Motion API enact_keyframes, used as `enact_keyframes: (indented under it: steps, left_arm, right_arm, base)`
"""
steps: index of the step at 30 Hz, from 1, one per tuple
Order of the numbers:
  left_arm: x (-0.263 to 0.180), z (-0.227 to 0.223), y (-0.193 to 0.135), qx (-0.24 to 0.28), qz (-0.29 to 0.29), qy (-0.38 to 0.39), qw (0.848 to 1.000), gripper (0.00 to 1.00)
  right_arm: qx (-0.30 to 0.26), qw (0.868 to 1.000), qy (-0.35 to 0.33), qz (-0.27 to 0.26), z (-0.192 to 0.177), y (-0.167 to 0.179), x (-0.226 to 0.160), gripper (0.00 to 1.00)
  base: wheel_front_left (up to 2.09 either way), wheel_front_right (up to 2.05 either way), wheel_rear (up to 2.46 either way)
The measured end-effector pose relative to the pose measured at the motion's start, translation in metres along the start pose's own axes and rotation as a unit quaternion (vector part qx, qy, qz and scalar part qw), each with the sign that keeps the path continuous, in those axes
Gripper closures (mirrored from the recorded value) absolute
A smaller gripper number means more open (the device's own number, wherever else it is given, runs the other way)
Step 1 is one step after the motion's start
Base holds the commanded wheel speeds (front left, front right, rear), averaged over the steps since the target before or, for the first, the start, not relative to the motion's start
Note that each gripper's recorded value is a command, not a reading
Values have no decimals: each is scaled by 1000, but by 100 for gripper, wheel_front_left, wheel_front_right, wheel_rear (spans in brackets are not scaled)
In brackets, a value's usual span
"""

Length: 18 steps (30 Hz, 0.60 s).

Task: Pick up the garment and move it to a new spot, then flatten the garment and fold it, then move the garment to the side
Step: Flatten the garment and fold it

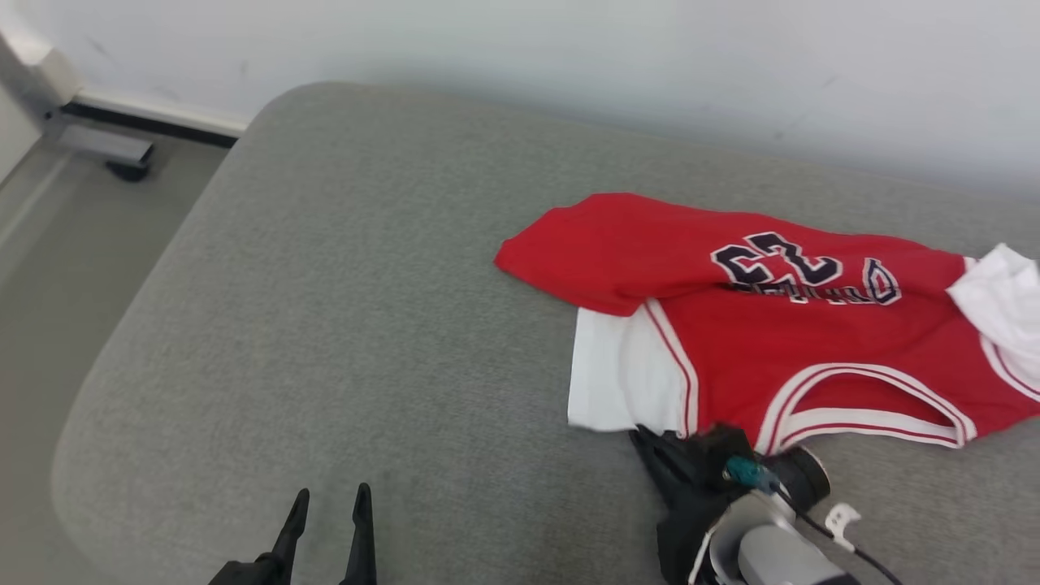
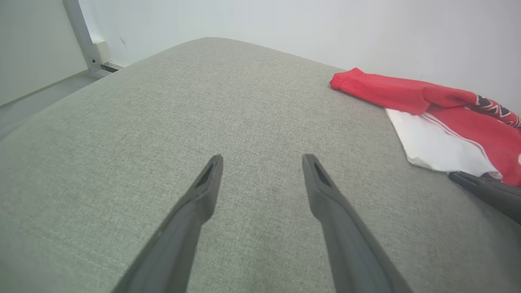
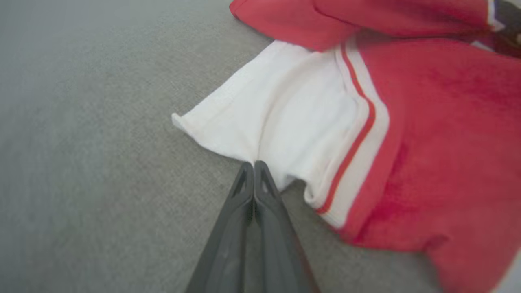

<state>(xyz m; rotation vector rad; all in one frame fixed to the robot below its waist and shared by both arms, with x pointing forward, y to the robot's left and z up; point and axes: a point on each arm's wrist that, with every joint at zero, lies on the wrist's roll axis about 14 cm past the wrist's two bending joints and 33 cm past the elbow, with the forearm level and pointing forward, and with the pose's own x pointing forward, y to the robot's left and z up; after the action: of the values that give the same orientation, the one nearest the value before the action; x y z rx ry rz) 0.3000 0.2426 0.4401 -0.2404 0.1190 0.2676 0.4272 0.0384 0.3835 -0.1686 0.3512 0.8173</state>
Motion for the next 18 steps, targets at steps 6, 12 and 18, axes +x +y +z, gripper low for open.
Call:
enact_keyframes:
  steps: [6, 12, 18]
  left_arm:
    - [9, 1, -22, -1, -42, -2, 999, 0]
    - [14, -2, -47, -1, -82, 0, 997, 0]
    - [15, -3, -63, -2, -109, 2, 994, 0]
  right_arm:
    - [28, 999, -2, -33, -22, -10, -47, 100]
    - [49, 997, 0, -64, -42, -15, -93, 100]
    - [67, 988, -29, -139, -38, -53, -139, 100]
  base:
    - [0, 0, 0]
    - [0, 0, 0]
    - [0, 0, 0]
